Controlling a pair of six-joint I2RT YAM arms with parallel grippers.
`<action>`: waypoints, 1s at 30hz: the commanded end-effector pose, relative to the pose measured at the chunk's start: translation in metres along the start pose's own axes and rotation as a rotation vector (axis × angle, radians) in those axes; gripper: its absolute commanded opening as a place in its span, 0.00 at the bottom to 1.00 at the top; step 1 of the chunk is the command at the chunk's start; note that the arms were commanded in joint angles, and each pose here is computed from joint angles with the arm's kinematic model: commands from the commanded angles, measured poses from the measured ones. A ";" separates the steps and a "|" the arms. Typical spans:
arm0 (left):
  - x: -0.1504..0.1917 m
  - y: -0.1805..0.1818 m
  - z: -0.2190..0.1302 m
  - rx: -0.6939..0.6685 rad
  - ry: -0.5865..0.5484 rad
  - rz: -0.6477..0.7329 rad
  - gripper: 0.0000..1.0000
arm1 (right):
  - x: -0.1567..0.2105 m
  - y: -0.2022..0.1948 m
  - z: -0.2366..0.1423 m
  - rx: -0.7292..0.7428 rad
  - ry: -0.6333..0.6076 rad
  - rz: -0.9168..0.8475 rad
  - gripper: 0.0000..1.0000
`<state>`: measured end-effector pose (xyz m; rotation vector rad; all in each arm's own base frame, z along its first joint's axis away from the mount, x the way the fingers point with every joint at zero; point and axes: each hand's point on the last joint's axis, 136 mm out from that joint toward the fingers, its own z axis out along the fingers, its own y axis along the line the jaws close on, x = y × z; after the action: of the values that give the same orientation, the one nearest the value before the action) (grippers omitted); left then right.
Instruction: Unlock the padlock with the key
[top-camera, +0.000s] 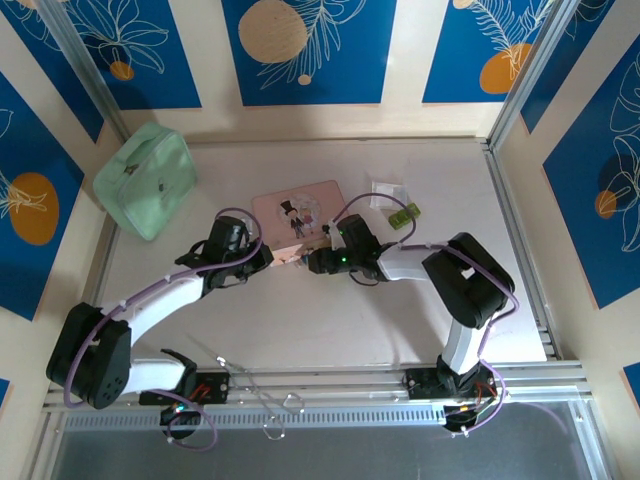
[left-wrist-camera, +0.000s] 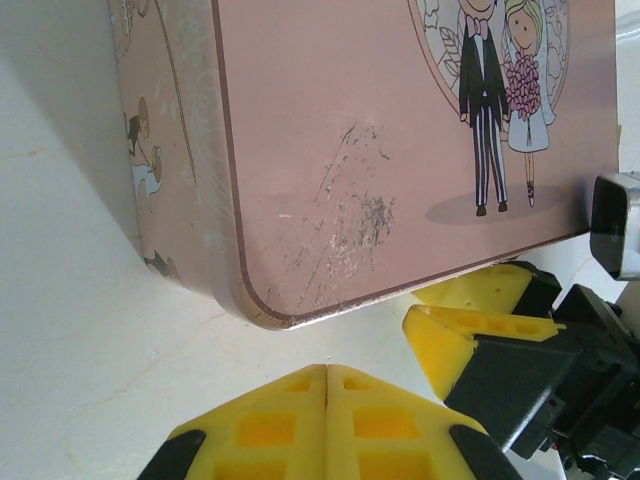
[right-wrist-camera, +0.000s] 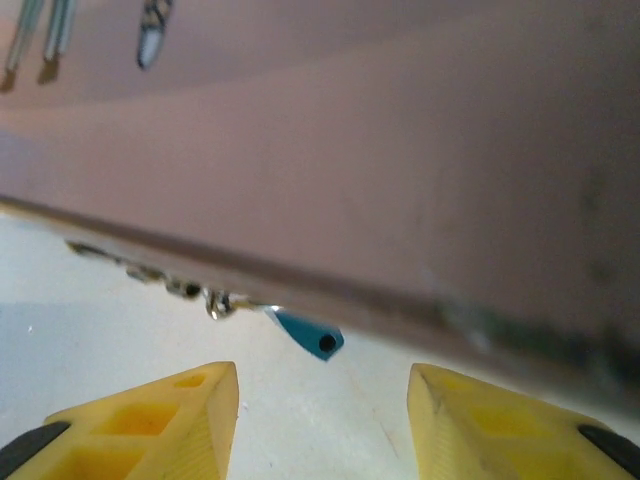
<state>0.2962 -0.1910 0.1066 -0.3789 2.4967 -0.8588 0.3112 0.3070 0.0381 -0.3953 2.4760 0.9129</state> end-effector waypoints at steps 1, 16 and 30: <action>-0.011 -0.006 -0.003 -0.002 -0.015 0.015 0.00 | 0.013 -0.003 0.015 -0.008 0.053 0.036 0.49; -0.047 -0.016 -0.016 -0.102 -0.094 0.131 0.61 | 0.019 -0.001 0.027 0.035 0.086 0.001 0.45; -0.071 0.025 0.019 -0.183 -0.039 0.059 0.62 | 0.020 0.010 0.029 0.009 0.095 -0.019 0.33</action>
<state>0.3550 -0.1545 0.0929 -0.3908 2.5607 -0.5788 0.3227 0.3313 0.0370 -0.4270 2.4410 0.8864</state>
